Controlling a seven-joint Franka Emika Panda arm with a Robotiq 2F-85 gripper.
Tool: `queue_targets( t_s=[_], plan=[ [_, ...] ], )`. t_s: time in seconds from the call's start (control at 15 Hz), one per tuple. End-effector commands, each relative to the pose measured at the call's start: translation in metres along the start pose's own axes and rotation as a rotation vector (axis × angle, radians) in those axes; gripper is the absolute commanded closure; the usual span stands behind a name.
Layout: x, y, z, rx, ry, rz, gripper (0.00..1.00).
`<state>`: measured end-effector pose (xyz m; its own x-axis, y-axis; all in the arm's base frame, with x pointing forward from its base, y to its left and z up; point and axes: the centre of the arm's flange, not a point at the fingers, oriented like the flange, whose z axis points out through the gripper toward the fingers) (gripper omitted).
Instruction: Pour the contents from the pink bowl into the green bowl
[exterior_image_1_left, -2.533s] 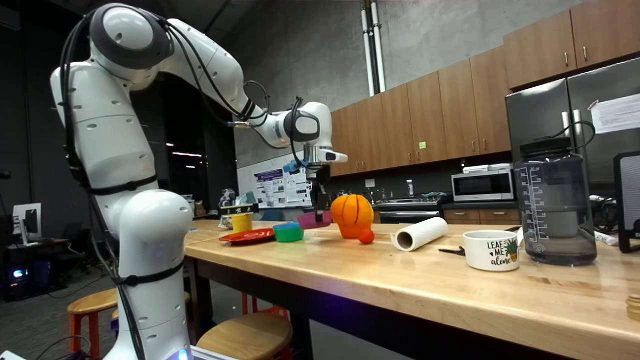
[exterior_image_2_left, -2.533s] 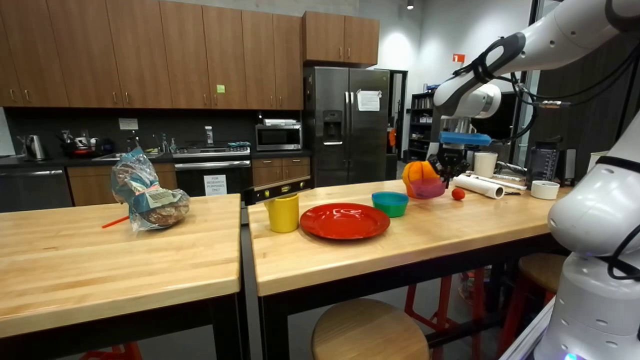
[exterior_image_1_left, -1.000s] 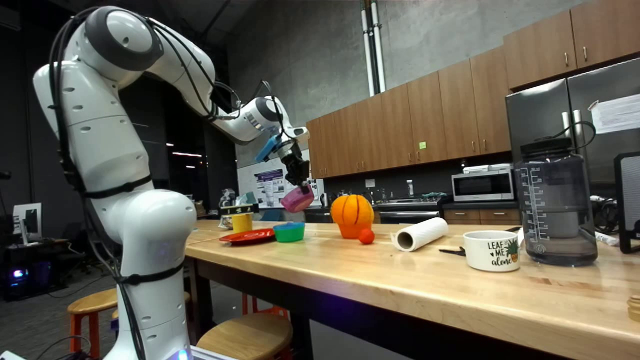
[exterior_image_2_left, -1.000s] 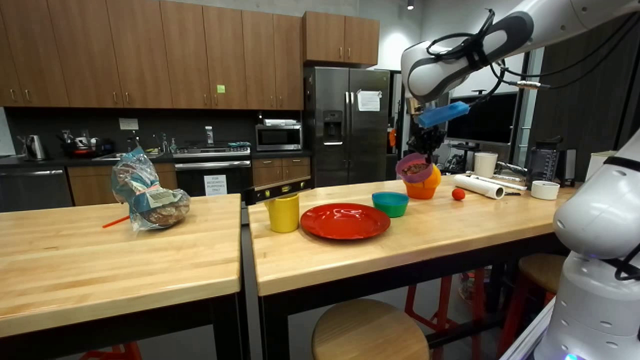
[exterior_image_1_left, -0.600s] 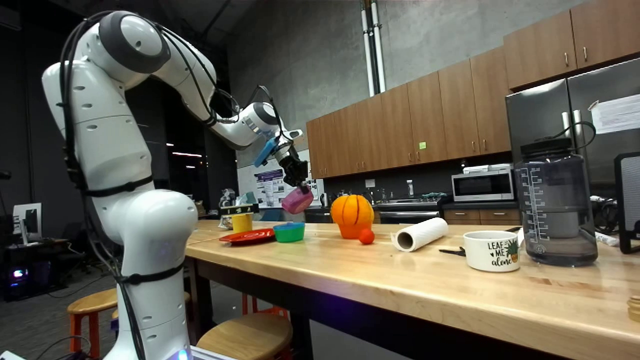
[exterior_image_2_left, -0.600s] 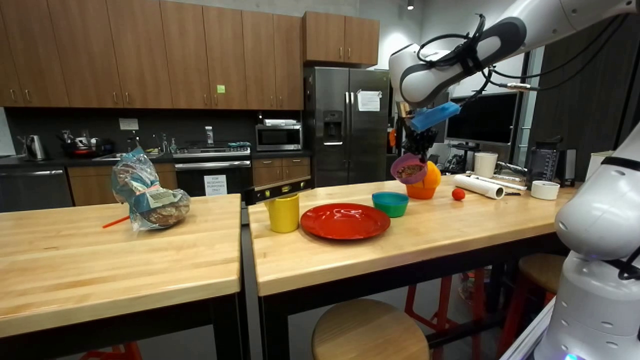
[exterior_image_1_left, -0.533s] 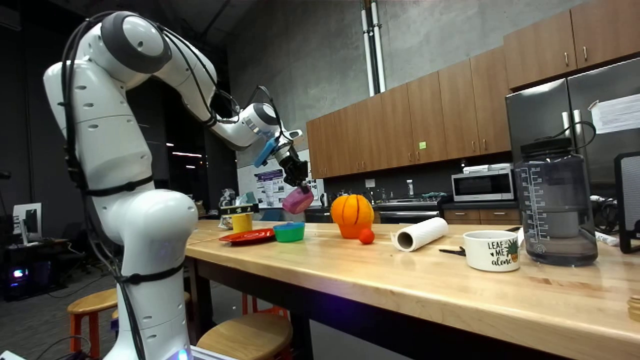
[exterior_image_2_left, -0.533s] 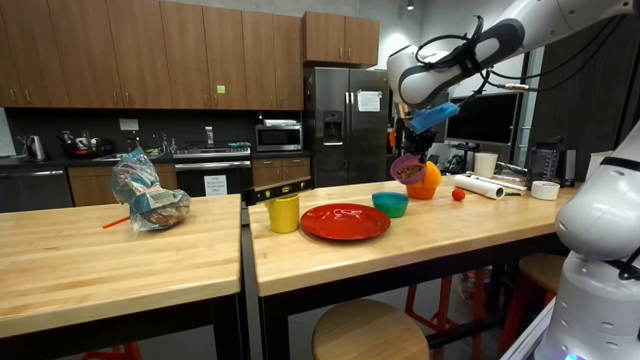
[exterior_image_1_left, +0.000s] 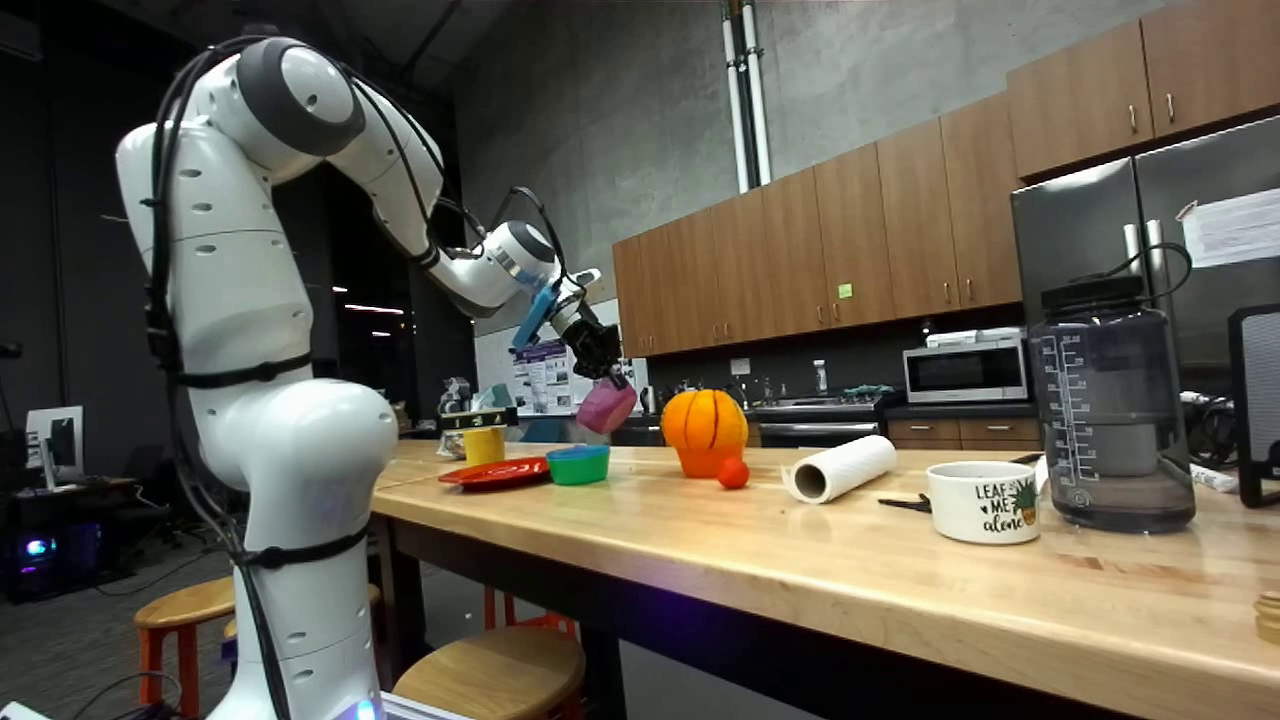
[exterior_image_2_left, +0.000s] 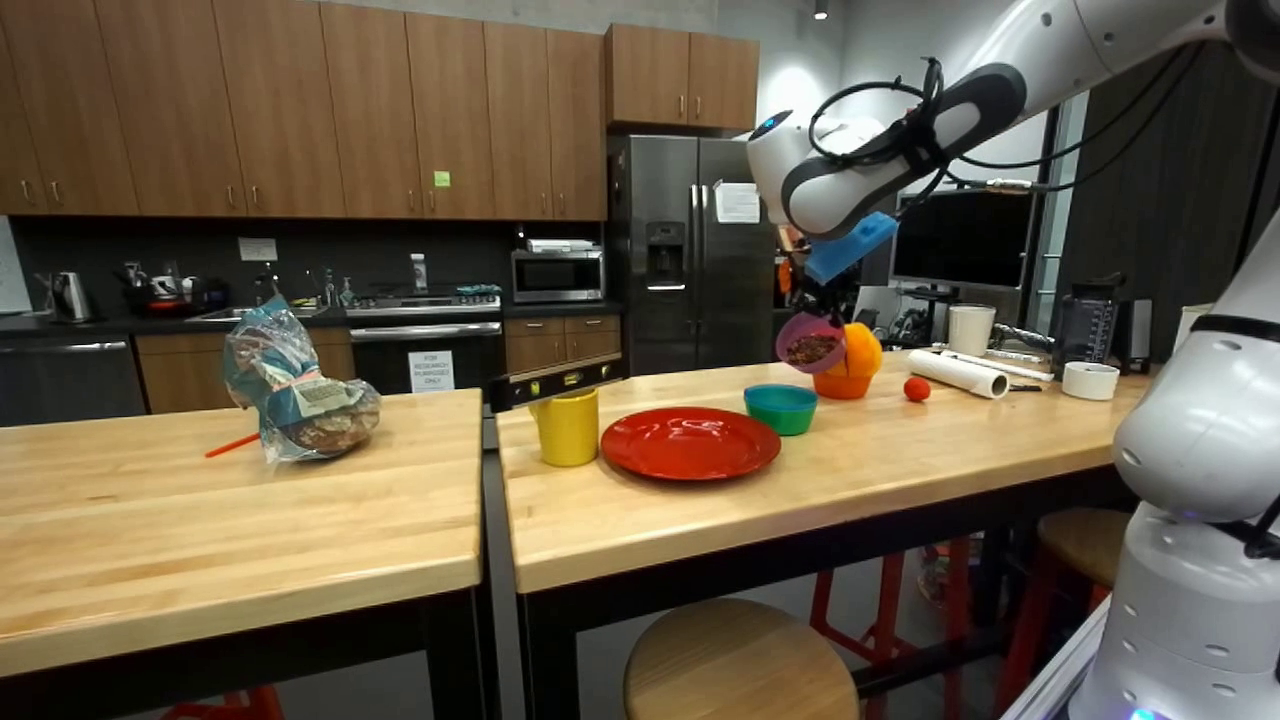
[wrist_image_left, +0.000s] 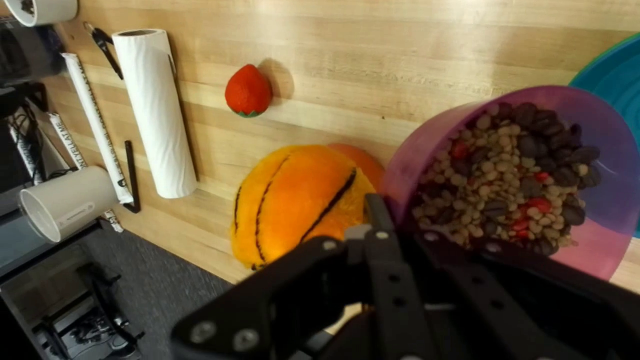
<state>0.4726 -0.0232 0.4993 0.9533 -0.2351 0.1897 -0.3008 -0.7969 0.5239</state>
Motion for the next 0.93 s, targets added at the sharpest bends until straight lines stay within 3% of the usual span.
queue_targets(
  t_s=[0.0,0.87],
  plan=[
    [0.003,-0.012,-0.007,-0.072,0.015,-0.007,0.99],
    [-0.014,-0.06,-0.015,-0.302,0.105,-0.064,0.99]
  ],
)
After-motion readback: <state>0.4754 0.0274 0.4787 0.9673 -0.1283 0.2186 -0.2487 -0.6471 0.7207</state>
